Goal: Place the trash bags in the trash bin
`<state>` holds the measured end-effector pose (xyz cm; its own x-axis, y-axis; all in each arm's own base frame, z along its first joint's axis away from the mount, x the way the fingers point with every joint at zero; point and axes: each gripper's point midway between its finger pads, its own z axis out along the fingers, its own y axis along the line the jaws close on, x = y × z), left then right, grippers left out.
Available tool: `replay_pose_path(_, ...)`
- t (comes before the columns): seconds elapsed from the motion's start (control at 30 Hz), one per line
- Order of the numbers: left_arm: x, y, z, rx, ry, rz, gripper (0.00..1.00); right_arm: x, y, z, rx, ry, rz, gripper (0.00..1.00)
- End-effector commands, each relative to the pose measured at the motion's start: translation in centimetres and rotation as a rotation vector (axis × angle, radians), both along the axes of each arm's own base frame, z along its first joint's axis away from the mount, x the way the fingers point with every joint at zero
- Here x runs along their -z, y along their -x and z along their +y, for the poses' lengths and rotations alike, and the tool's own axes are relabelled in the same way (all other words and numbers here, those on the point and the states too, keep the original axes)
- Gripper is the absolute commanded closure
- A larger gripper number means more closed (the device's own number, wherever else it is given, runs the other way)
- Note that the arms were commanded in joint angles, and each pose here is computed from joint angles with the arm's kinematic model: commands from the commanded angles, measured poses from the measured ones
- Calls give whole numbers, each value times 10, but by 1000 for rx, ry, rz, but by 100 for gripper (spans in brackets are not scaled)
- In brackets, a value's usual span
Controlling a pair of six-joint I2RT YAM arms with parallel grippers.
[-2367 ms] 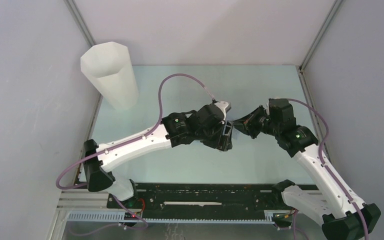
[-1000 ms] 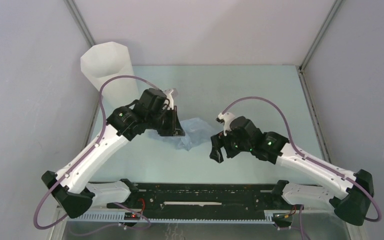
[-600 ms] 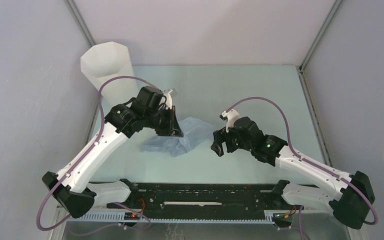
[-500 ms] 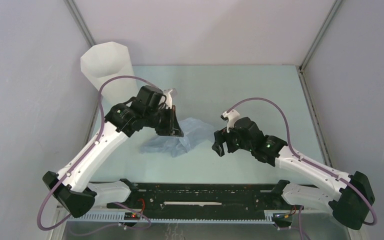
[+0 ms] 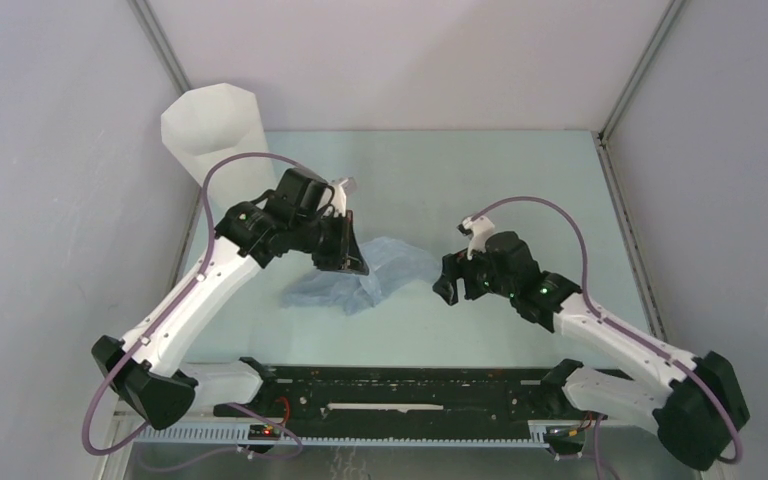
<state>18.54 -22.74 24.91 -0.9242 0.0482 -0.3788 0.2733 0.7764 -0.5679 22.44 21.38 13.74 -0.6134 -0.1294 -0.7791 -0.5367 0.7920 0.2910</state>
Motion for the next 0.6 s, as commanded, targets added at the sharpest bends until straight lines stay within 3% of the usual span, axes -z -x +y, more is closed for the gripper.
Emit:
replay_pose_path(0.0, -31, 0, -7, 57, 78, -66, 100, 2, -21, 24, -48, -60, -70, 16)
replay_pose_path(0.23, -30, 8, -3, 90, 67, -57, 100, -4, -41, 36, -51, -142, -136, 16)
replay_pose_path(0.3, -29, 7, -2, 89, 59, -55, 100, -5, -36, 40, -85, -153, -121, 24)
replay_pose_path(0.4, -26, -1, -2, 76, 37, -60, 100, -20, -14, 41, -127, -186, -100, 45)
replay_pose_path(0.47, -25, -9, -2, 56, 17, -68, 100, -34, -2, 36, -111, -195, -114, 66)
replay_pose_path(0.5, -22, -16, 0, 33, -8, -74, 96, -38, 3, 30, -80, -196, -92, 81)
replay_pose_path(0.53, -19, -22, 5, 3, -42, -80, 87, -47, 5, 24, -44, -217, -78, 98)
replay_pose_path(0.57, -16, -28, 10, -32, -83, -89, 74, -50, 9, 16, 0, -221, -46, 100)
